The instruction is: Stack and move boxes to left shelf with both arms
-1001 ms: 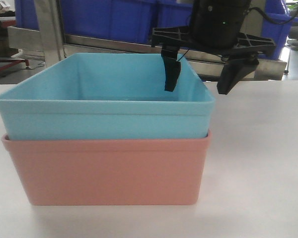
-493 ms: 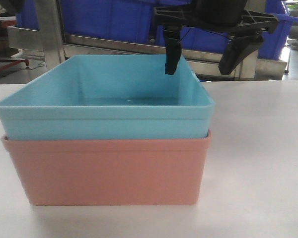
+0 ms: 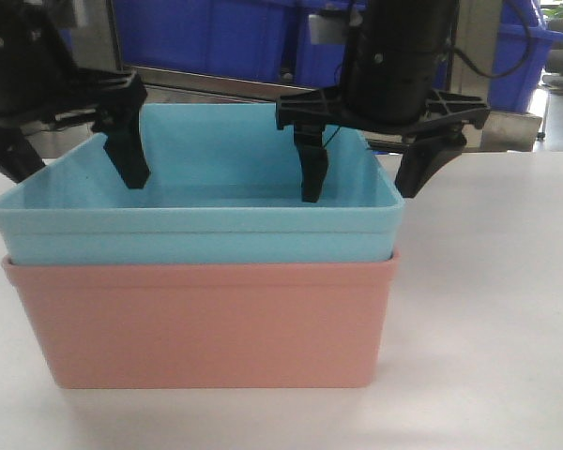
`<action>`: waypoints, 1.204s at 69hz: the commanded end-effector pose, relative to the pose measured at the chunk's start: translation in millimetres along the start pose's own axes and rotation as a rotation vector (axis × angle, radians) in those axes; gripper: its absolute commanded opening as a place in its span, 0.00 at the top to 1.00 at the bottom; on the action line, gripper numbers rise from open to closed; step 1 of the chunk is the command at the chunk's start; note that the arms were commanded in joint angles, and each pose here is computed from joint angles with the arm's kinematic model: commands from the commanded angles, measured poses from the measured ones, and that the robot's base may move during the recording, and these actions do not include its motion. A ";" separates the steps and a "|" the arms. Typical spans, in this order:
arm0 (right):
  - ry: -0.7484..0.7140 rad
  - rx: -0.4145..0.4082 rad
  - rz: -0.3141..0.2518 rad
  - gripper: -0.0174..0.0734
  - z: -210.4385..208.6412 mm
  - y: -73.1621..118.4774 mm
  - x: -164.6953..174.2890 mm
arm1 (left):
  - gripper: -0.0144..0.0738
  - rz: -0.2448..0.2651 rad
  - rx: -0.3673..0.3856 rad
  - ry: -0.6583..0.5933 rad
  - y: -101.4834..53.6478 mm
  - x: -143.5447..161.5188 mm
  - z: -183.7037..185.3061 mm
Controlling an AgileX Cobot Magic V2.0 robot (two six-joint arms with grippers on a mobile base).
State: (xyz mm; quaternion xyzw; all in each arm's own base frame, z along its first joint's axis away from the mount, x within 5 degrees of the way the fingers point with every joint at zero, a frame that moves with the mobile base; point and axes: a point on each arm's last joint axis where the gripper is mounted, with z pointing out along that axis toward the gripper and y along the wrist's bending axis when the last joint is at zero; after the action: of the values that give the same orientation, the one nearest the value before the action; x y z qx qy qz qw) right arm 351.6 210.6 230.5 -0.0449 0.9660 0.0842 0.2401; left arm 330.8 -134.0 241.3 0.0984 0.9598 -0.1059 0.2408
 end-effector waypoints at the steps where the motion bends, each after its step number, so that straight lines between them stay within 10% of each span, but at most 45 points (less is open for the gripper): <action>1: -0.108 -0.037 -0.022 0.13 -15.6 3.7 -16.6 | 0.26 -0.021 0.024 -0.096 -5.4 -14.4 -5.8; 30: -0.047 -0.011 -0.032 0.16 20.1 3.3 -8.4 | 0.31 -0.043 0.011 -0.005 -1.0 -6.4 39.1; 52: -0.002 0.016 -0.032 0.77 20.2 0.7 -4.4 | 0.85 -0.078 0.031 0.004 -2.7 -5.5 39.8; 83: -0.097 0.002 -0.040 0.75 -34.1 -1.5 -15.9 | 0.84 -0.088 0.066 -0.063 -10.6 -14.4 -2.9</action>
State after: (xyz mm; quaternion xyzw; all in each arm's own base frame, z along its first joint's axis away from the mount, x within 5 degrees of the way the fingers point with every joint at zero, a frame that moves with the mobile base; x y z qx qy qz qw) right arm 352.3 214.4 220.6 -0.0555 0.9712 0.0736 0.2199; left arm 354.5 -142.8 211.4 0.0191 0.9628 -0.1393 0.2310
